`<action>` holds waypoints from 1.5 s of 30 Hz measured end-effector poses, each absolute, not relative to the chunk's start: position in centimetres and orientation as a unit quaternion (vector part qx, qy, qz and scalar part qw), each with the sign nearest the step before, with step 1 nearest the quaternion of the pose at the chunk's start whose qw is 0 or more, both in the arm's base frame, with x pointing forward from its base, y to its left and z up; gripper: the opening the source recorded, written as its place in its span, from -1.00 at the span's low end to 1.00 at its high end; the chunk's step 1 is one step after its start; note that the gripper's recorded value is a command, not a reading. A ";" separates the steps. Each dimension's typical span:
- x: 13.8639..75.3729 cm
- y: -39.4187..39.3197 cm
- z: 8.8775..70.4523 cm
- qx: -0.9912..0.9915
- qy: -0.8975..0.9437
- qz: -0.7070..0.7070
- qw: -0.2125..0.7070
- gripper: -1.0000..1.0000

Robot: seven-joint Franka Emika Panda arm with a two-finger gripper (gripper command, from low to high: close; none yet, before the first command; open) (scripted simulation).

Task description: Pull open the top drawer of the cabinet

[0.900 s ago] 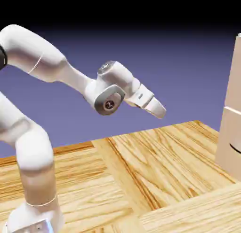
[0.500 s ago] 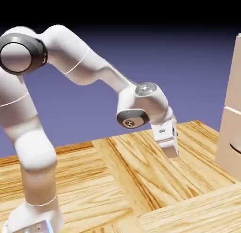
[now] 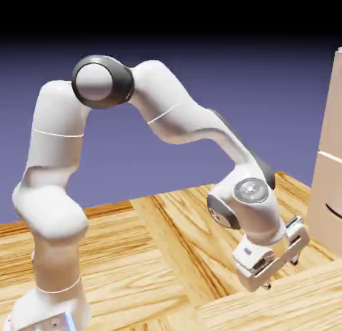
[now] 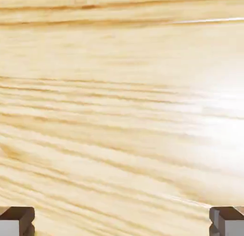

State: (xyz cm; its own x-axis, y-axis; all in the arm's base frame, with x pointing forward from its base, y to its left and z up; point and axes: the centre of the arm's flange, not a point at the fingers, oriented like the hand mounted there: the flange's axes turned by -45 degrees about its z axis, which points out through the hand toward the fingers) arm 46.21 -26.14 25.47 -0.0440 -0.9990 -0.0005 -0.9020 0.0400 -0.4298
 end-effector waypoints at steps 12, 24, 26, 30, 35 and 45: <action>48.2 -34.1 28.0 -0.493 0.805 -0.279 0.174 0.00; 56.6 -32.6 38.9 -0.419 0.735 -0.448 0.289 0.00; 58.6 -30.8 41.0 -0.421 0.708 -0.470 0.317 0.00; 62.7 -25.5 45.0 -0.436 0.645 -0.500 0.378 0.00; 67.8 -15.8 48.7 -0.474 0.552 -0.510 0.460 0.00; 73.9 -9.7 49.9 -0.500 0.500 -0.500 0.500 0.00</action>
